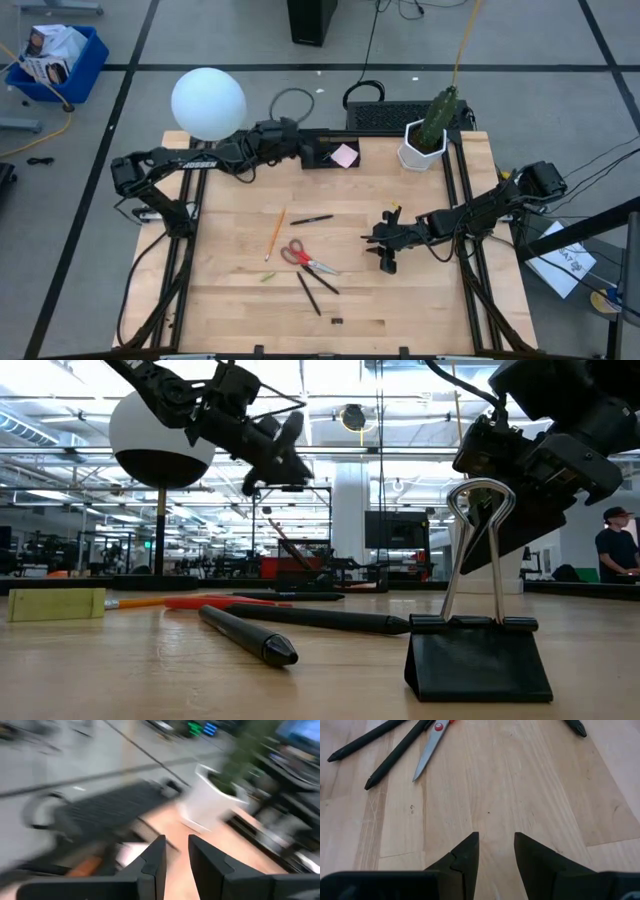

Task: Pick and place office supplies into organizer
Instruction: Put the black pen into the desk organizer

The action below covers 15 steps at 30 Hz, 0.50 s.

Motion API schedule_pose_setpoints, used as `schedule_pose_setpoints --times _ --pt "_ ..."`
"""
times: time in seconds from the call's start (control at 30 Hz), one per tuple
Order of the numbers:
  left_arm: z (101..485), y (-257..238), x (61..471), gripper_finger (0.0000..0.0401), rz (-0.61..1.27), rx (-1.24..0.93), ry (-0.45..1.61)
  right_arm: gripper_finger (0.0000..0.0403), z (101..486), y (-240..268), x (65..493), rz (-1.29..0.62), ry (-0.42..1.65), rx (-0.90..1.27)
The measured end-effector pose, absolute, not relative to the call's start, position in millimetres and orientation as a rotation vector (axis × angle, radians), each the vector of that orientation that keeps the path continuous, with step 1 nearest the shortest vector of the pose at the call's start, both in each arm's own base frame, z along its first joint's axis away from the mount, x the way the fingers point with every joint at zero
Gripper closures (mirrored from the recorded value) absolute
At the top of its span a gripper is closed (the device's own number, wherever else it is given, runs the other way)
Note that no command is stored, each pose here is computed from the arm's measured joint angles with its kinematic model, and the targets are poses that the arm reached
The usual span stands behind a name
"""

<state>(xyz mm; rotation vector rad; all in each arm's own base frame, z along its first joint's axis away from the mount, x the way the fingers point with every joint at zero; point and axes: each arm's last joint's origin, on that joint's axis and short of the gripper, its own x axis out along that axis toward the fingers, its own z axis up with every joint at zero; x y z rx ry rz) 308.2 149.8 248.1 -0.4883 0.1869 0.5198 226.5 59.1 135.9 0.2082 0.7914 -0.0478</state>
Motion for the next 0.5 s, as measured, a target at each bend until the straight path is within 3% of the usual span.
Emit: schedule_pose_setpoints --times 0.2,0.5 --pt "251 106 322 0.0314 0.317 -0.496 0.24 0.0287 136 62 226 -0.035 0.795 0.211" --pt "246 34 336 0.0313 0.212 -0.438 0.321 0.0287 139 74 226 0.033 0.757 0.239"
